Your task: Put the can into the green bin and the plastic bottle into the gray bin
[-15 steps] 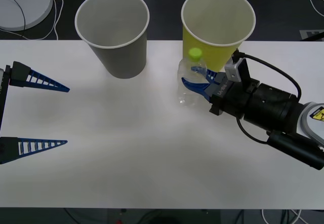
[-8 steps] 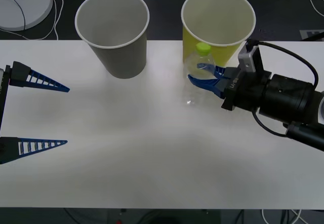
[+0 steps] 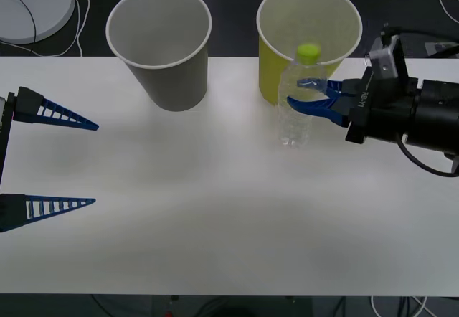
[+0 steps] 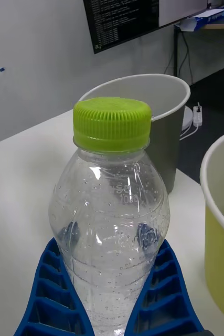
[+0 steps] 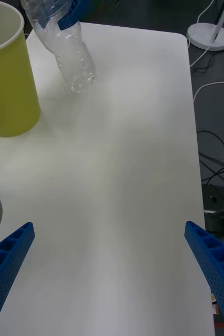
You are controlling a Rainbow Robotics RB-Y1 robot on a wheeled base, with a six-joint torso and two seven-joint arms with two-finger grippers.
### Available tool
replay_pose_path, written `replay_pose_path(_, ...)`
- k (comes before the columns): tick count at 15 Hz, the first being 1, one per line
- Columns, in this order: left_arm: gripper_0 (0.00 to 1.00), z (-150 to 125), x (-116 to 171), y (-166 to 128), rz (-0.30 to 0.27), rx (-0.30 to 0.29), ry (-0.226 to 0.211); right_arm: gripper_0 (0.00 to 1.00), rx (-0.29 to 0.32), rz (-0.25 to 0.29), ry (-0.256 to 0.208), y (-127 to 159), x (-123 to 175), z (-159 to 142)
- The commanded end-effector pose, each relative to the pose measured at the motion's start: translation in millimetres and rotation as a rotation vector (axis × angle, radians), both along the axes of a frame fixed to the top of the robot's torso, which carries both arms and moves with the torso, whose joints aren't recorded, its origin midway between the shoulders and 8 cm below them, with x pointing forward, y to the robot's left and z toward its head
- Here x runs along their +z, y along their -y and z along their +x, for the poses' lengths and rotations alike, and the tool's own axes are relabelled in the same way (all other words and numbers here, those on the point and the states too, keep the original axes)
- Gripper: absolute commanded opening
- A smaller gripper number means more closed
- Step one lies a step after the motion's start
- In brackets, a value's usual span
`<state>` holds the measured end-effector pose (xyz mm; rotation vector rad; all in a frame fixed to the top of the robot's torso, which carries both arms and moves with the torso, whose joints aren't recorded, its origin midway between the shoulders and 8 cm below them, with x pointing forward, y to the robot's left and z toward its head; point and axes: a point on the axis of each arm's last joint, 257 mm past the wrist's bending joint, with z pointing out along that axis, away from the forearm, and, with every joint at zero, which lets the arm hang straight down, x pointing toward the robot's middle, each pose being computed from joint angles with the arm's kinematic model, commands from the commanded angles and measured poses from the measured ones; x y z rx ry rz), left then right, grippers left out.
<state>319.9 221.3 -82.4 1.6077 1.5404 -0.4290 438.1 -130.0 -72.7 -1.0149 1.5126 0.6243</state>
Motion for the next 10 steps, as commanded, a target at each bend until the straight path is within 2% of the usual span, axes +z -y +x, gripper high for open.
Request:
replay_pose_path(1,1.00,0,0,0,0.000,0.000,0.000,0.00,0.023,-0.006,-0.032,3,16,-10)
replay_pose_path(3,1.00,0,0,0,0.000,0.000,0.000,0.00,0.026,-0.015,-0.034,6,27,-14)
replay_pose_path(6,1.00,0,0,0,0.000,0.000,0.000,0.00,0.010,-0.058,-0.019,11,44,-19)
replay_pose_path(10,1.00,0,0,0,0.000,0.000,0.000,0.00,-0.039,-0.082,-0.002,9,64,-23)
